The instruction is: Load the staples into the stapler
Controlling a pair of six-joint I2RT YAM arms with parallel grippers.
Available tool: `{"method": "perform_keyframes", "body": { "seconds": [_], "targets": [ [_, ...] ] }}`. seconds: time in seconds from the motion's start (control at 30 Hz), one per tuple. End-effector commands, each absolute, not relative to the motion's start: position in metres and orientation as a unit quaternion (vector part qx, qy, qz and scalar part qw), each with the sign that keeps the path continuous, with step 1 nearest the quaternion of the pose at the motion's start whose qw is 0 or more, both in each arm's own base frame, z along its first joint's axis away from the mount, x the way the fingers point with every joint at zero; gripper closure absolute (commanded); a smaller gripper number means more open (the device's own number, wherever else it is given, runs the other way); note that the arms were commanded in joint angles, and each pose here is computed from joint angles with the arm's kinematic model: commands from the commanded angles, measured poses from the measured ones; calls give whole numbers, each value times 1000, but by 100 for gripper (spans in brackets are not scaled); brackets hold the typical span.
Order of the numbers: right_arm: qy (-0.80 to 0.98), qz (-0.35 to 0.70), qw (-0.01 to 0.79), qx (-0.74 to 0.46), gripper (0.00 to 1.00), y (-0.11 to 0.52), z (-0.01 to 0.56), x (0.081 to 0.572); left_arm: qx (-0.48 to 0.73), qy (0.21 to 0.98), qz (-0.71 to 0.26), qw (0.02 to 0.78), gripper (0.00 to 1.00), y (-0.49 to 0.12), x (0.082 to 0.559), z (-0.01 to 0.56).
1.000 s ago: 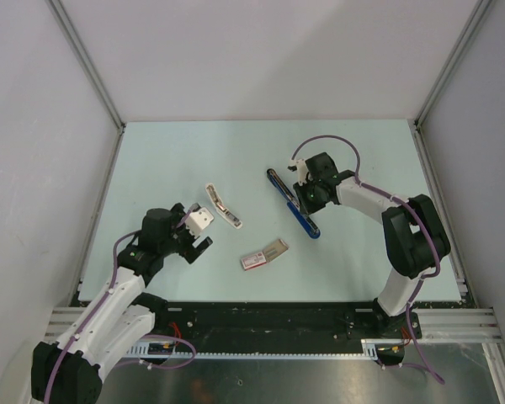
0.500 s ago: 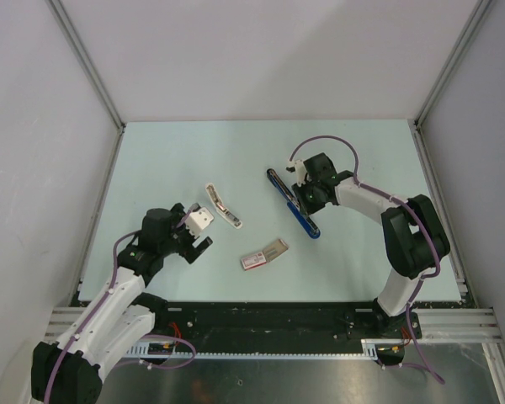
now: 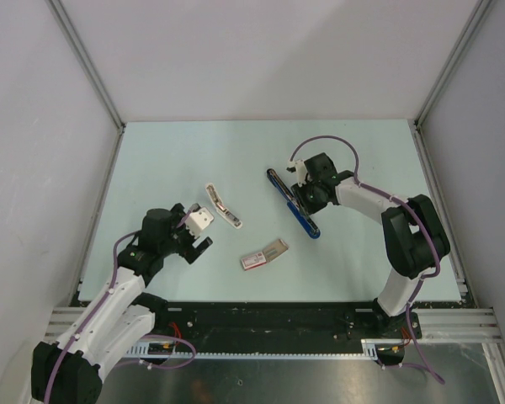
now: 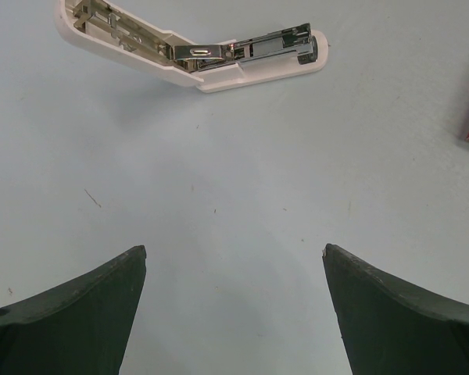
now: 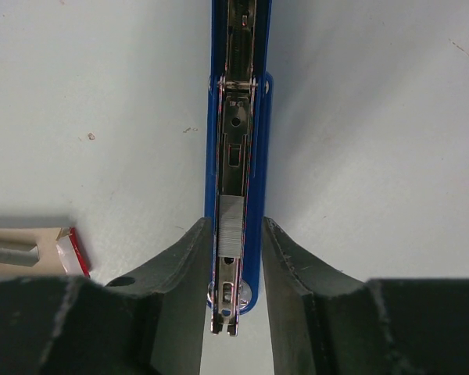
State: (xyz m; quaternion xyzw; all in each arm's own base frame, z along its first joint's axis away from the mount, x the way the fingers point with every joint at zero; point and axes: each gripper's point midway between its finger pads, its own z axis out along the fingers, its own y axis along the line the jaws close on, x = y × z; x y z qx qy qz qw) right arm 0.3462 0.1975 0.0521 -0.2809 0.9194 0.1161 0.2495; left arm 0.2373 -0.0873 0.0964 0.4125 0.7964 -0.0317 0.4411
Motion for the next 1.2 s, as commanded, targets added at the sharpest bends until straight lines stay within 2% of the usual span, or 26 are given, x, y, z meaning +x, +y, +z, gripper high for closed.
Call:
{"method": "perform_keyframes", "body": {
  "seconds": [0.0, 0.17, 0.43, 0.6, 0.93, 1.03, 1.17],
  "targets": [
    [915, 122, 266, -278, 62, 195, 64, 350, 411, 789, -27, 455, 1, -86, 242, 102],
    [913, 138, 277, -267, 55, 192, 74, 354, 411, 789, -26, 457, 1, -86, 242, 103],
    [905, 163, 289, -265, 36, 191, 88, 355, 410, 788, -26, 459, 1, -86, 242, 104],
    [893, 170, 297, -292, 30, 201, 95, 351, 405, 787, -29, 465, 1, -87, 243, 110],
    [814, 149, 352, -438, 32, 276, 115, 324, 344, 780, -17, 522, 1, -72, 283, 184],
    [789, 169, 366, -464, 36, 303, 124, 316, 318, 790, -21, 523, 1, -68, 303, 201],
    [771, 206, 385, -463, 47, 338, 135, 317, 280, 809, -40, 516, 1, -65, 329, 211]
  ]
}}
